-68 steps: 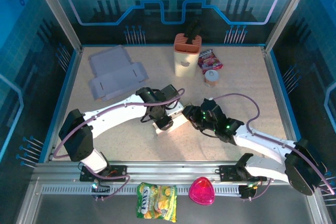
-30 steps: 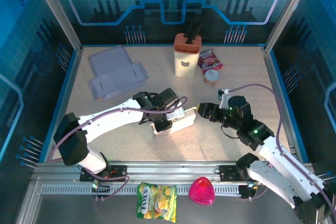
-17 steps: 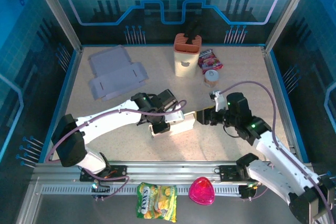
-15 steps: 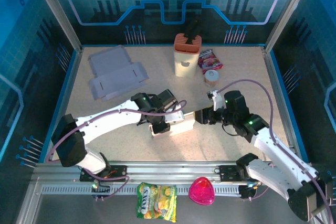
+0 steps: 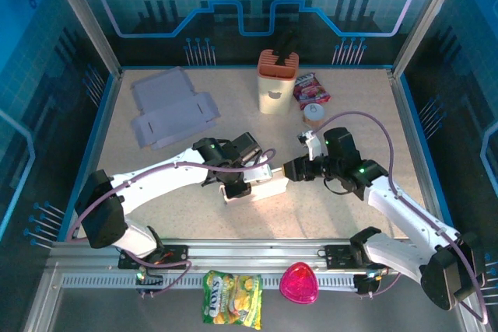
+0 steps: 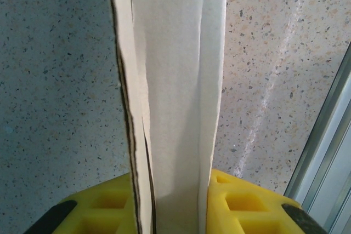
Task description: Fold the paper box
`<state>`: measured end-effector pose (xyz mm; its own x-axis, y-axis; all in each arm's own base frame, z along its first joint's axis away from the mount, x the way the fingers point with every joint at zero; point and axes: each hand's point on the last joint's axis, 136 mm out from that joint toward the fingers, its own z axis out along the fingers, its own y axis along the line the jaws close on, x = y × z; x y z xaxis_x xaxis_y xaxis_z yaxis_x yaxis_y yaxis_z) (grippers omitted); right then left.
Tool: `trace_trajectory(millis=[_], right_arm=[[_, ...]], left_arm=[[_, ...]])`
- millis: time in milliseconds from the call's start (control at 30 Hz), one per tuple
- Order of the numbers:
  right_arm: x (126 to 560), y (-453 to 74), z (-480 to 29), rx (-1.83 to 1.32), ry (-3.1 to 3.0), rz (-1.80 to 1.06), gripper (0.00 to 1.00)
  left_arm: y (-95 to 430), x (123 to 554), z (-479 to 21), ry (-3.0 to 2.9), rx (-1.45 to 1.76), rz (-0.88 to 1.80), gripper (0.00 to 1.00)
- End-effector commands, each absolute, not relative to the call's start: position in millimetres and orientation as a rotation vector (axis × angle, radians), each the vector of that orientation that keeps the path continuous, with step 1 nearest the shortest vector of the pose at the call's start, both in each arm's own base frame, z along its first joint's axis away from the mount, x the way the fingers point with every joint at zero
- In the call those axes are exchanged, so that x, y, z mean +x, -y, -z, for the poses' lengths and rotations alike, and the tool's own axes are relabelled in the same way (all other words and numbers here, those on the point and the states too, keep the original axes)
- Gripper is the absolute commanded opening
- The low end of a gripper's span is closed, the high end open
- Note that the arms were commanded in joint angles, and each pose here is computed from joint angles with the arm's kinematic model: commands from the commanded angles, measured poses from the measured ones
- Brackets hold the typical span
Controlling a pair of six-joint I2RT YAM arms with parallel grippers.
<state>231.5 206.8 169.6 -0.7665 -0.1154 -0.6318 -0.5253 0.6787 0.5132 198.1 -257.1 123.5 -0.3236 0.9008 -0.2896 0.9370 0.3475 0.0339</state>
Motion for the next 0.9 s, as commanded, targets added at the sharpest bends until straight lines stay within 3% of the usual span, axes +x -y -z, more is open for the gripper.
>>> trace_trajectory(millis=[0,233,700,867], right_arm=[[231.5,-209.9,-182.5,-0.515,-2.279,-0.99,0.48],[226.2,-206.3,-181.6,-0.504,-2.288,-0.984,0.39],[224.7,-204.0,-171.7,-0.486,-2.33,-0.969,0.38],[227.4,-201.8,-173.9,-0.476,-2.318,-0.945,0.43]], left_arm=[[250.9,189.8,-120.6,-2.373,1.673,0.226,0.25],[250.8,190.9,-120.6,-2.377,1.668,0.222,0.25],[250.9,192.1,-120.4,-2.377,1.667,0.218,0.25],[251.1,192.5,-121.1,-2.376,1.662,0.218,0.25]])
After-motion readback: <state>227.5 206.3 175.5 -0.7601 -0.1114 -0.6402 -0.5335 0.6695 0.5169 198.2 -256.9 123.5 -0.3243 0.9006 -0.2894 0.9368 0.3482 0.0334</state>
